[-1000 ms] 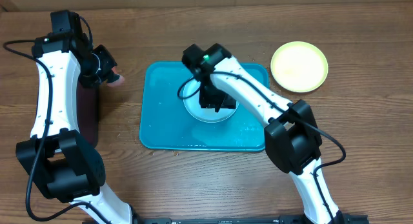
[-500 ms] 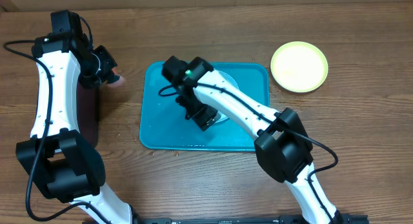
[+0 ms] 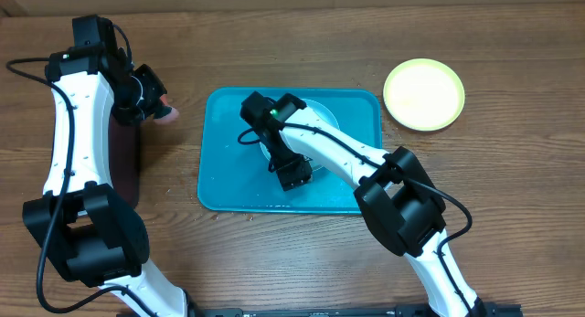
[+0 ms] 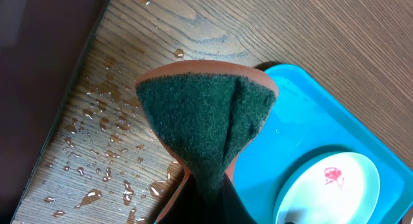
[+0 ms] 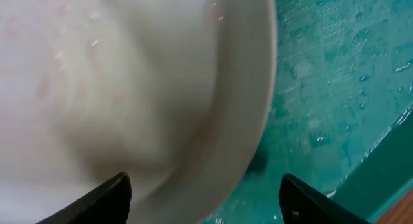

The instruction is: Clean dirty plates on tray and stack at the side

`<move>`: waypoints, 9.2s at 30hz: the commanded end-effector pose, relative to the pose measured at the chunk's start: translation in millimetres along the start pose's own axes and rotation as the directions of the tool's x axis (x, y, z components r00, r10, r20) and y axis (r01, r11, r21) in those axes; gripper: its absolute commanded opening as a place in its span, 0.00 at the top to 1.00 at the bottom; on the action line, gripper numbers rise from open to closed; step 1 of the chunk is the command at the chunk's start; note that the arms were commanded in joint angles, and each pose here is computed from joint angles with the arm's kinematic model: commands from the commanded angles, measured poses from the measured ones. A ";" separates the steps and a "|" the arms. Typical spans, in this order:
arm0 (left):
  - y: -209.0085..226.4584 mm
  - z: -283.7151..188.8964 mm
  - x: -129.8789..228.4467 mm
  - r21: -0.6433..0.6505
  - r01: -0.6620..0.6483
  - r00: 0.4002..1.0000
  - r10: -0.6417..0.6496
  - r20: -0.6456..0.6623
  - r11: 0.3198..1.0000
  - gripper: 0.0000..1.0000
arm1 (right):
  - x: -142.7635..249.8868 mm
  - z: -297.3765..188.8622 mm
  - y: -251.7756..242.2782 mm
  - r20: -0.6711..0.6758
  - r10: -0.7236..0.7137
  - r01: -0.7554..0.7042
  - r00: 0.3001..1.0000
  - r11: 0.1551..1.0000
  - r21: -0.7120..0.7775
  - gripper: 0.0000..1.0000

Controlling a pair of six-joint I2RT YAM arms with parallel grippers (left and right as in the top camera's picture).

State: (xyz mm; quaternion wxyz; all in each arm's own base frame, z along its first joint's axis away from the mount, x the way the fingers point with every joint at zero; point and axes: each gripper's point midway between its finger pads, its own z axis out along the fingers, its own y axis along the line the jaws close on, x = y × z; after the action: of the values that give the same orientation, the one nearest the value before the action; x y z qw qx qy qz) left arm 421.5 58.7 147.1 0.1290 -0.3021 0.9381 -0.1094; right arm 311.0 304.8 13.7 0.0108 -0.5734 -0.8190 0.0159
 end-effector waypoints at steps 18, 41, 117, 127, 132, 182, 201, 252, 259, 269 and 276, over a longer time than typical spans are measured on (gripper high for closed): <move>-9.1 -8.7 -1.1 0.026 -0.039 0.999 0.039 0.018 0.999 0.96 | -58.1 -19.2 11.0 0.287 -0.194 0.211 0.938 0.977 -0.032 0.83; -47.5 -3.9 21.8 0.095 -0.249 0.968 0.251 -0.010 0.964 0.96 | -64.9 -20.2 66.7 0.269 -0.908 0.939 0.322 0.342 0.032 0.64; -105.8 175.5 150.9 0.000 -0.558 0.780 0.524 -0.342 0.830 0.96 | -73.9 -4.6 71.9 0.146 -0.975 0.955 0.171 0.127 -0.268 0.93; -51.6 155.4 98.9 -0.452 -0.435 0.900 0.391 -0.193 0.779 0.96 | -86.3 7.0 71.9 0.144 -0.946 0.942 0.291 0.257 -0.215 0.96; -64.2 146.6 91.1 -0.429 -0.422 0.905 0.396 -0.152 0.799 0.96 | -86.6 18.1 70.3 0.150 -0.945 0.942 0.291 0.255 -0.217 0.96; -102.1 171.8 174.6 -0.008 -0.388 0.848 0.353 -0.396 0.922 0.96 | -84.6 19.4 79.5 0.189 -0.938 0.940 0.292 0.244 -0.238 0.96; -116.1 174.6 151.6 -0.149 -0.475 0.869 0.437 -0.232 0.867 0.76 | -87.2 27.6 73.8 0.175 -0.940 0.940 0.294 0.251 -0.232 0.96; -132.8 153.1 134.2 -0.092 -0.526 0.838 0.497 -0.225 0.845 0.96 | -86.8 26.8 76.5 0.187 -0.939 0.941 0.290 0.244 -0.236 0.96; -103.4 142.2 94.0 -0.271 -0.483 0.875 0.457 -0.158 0.832 0.96 | -86.9 26.8 76.6 0.187 -0.938 0.941 0.290 0.244 -0.235 0.96; -146.0 139.8 109.2 -0.067 -0.482 0.869 0.467 -0.164 0.874 0.96 | -86.7 26.3 78.3 0.194 -0.937 0.940 0.291 0.243 -0.239 0.96; -155.1 157.1 152.8 -0.003 -0.496 0.846 0.482 -0.228 0.869 0.96 | -86.6 26.3 78.1 0.193 -0.937 0.940 0.291 0.242 -0.238 0.96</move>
State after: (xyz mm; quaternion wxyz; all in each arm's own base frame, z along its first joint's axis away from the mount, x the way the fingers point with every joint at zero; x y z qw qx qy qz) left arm 452.7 -154.9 31.2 0.0709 -0.0505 0.9946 -0.0557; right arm 424.7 258.6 8.9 -0.0959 0.0344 -0.9840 -0.1462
